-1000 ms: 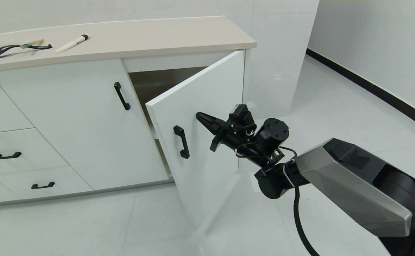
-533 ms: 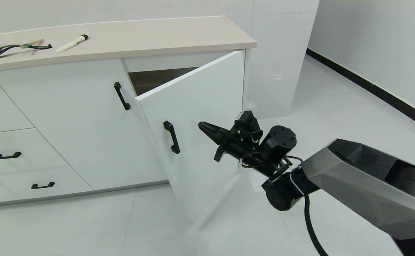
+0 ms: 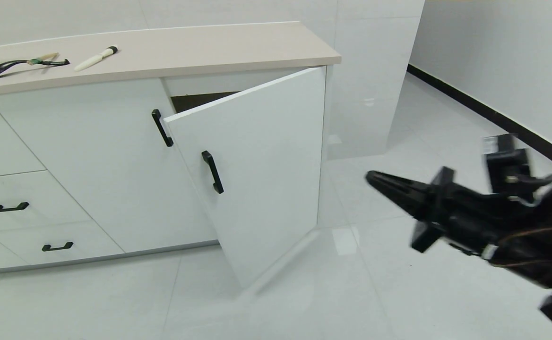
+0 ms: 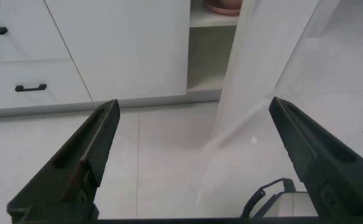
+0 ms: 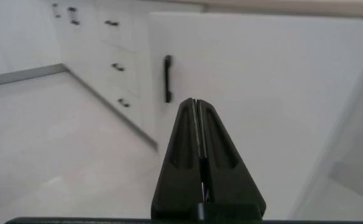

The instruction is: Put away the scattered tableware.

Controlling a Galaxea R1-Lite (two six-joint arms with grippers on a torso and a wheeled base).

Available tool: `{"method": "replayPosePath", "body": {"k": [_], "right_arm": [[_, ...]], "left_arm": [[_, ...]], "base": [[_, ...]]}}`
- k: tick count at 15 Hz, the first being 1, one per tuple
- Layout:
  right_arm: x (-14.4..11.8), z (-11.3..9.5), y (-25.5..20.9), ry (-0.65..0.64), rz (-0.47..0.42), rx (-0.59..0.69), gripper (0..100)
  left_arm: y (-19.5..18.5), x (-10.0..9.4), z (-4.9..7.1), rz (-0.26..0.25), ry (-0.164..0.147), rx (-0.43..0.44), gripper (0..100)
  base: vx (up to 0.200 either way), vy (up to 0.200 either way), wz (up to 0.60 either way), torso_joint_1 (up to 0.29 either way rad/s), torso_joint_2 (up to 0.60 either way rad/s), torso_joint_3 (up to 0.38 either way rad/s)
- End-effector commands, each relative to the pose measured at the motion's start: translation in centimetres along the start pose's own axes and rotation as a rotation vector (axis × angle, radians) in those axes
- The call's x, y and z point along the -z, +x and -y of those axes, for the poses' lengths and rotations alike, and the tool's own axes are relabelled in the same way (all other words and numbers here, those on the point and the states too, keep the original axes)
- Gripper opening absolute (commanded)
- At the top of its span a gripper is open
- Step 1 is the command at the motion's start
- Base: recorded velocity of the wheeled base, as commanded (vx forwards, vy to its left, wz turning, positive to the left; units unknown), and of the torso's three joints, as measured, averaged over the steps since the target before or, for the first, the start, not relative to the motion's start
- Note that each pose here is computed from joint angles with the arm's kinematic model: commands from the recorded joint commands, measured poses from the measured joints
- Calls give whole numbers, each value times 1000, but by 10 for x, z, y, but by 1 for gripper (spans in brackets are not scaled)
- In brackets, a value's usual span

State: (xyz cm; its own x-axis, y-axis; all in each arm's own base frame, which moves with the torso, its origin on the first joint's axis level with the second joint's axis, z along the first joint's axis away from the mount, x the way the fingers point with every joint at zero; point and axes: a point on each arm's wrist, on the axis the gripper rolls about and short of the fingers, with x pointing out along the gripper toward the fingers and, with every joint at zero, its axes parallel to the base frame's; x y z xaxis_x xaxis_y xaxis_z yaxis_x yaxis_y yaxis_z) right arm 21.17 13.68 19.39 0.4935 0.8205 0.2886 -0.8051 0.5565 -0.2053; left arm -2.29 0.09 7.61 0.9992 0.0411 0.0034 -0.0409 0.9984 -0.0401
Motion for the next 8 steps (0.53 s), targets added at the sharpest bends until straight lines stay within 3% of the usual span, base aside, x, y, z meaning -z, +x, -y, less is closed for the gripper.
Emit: {"method": "replayPosePath", "body": {"k": [1, 2, 4, 7, 8], "right_arm": [[-62, -46, -157, -263, 84, 260, 0], [-73, -58, -171, -324, 120, 288, 0], [-72, -89, -199, -318, 89, 314, 0], [-38, -135, -238, -250, -24, 379, 0], [-18, -144, -247, -200, -97, 406, 0]], "left_arm": [[0, 0, 0, 0, -1, 0, 100], [0, 0, 0, 0, 0, 0, 100], [0, 0, 0, 1, 0, 0, 100], [0, 0, 0, 1, 0, 0, 100], [0, 0, 0, 0, 5, 0, 100]], "base": [[0, 200, 0, -7, 2, -2], [0, 200, 0, 7, 7, 2], [0, 200, 0, 2, 0, 5], [0, 200, 0, -1, 1, 5], [0, 0, 0, 0, 0, 0]]}}
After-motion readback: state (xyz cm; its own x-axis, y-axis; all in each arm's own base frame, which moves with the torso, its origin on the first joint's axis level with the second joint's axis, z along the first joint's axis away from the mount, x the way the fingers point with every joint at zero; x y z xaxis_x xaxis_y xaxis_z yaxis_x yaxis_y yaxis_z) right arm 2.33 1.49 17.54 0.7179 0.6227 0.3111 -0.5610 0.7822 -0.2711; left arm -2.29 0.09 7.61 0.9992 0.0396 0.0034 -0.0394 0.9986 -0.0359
